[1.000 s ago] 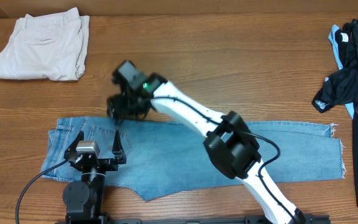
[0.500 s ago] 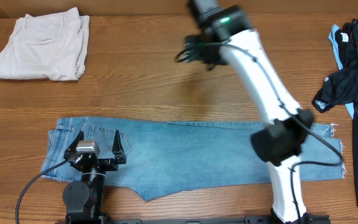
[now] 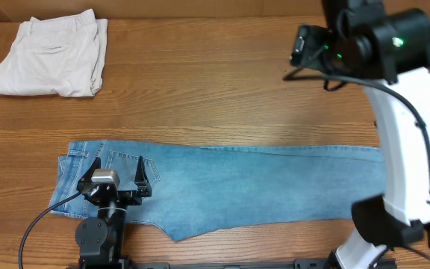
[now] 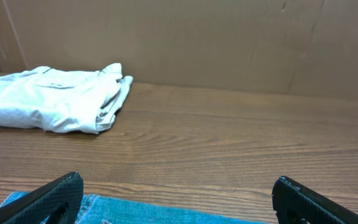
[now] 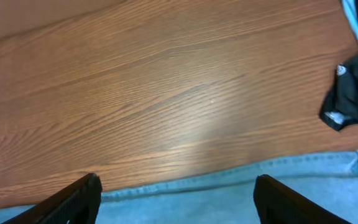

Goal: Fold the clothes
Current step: 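Grasp the jeans waistband with the left gripper and leg hem with right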

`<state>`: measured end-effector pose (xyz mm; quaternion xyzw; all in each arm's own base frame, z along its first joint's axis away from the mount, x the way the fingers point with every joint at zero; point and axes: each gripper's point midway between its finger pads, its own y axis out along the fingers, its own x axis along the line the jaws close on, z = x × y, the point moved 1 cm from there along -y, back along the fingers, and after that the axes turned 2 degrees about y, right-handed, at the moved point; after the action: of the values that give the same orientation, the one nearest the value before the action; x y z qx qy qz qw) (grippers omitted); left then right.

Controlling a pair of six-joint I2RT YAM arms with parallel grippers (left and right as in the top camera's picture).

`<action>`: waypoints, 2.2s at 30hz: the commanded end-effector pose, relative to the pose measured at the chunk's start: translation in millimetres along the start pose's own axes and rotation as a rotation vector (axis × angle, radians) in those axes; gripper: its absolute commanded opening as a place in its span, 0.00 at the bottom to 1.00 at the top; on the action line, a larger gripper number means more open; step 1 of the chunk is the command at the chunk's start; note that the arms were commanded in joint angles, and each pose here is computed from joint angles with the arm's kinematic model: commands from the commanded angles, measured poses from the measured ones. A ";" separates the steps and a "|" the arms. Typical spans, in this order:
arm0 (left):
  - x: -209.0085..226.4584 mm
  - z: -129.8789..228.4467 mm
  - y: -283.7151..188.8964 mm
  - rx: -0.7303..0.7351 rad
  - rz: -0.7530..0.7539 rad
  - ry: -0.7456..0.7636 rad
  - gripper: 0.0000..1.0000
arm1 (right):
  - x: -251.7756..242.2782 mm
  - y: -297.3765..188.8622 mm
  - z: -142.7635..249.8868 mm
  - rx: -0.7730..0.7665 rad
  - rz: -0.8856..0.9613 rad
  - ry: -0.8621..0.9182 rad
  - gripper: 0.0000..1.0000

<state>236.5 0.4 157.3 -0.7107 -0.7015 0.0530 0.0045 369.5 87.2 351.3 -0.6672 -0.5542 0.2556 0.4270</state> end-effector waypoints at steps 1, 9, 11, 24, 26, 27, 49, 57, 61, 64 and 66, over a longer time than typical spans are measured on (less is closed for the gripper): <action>0.2 0.6 -0.1 -0.004 -0.004 0.018 1.00 | -11.9 -24.2 20.0 -0.007 -0.005 0.006 0.85; -43.7 -13.3 -6.3 -0.021 0.274 -0.264 1.00 | -81.1 -37.4 90.0 0.003 0.147 0.109 1.00; -57.0 -17.6 -11.0 -0.027 0.361 -0.251 1.00 | -97.8 -34.1 102.4 -0.015 0.166 0.154 1.00; -45.5 -70.9 -23.3 0.240 0.220 -0.135 1.00 | -135.7 35.4 115.7 0.026 0.059 0.329 1.00; -32.4 -69.6 -18.4 0.379 0.129 -0.103 1.00 | -134.0 46.0 115.7 0.067 0.023 0.323 1.00; -27.2 -69.3 -16.0 0.440 0.093 -0.093 1.00 | -134.3 50.9 116.1 0.086 0.016 0.319 1.00; 105.6 4.3 33.9 1.190 -0.341 -0.194 1.00 | -140.6 97.9 122.7 0.226 0.084 0.329 1.00; 116.5 53.2 27.9 1.351 -0.319 -0.315 0.94 | -140.6 99.3 123.0 0.225 0.084 0.329 1.00; 117.9 80.2 29.0 1.439 -0.310 -0.341 0.83 | -141.7 101.1 127.6 0.240 0.090 0.330 1.00; 120.0 91.1 32.6 1.459 -0.305 -0.344 0.81 | -141.8 101.1 128.6 0.244 0.091 0.330 1.00; 121.5 97.2 35.1 1.467 -0.305 -0.346 0.70 | -141.4 101.1 128.8 0.246 0.089 0.331 1.00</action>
<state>263.7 114.2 58.4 -0.3999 -0.5775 0.6077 0.3705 281.6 -14.1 182.6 -0.6700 -0.4088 0.2266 0.5767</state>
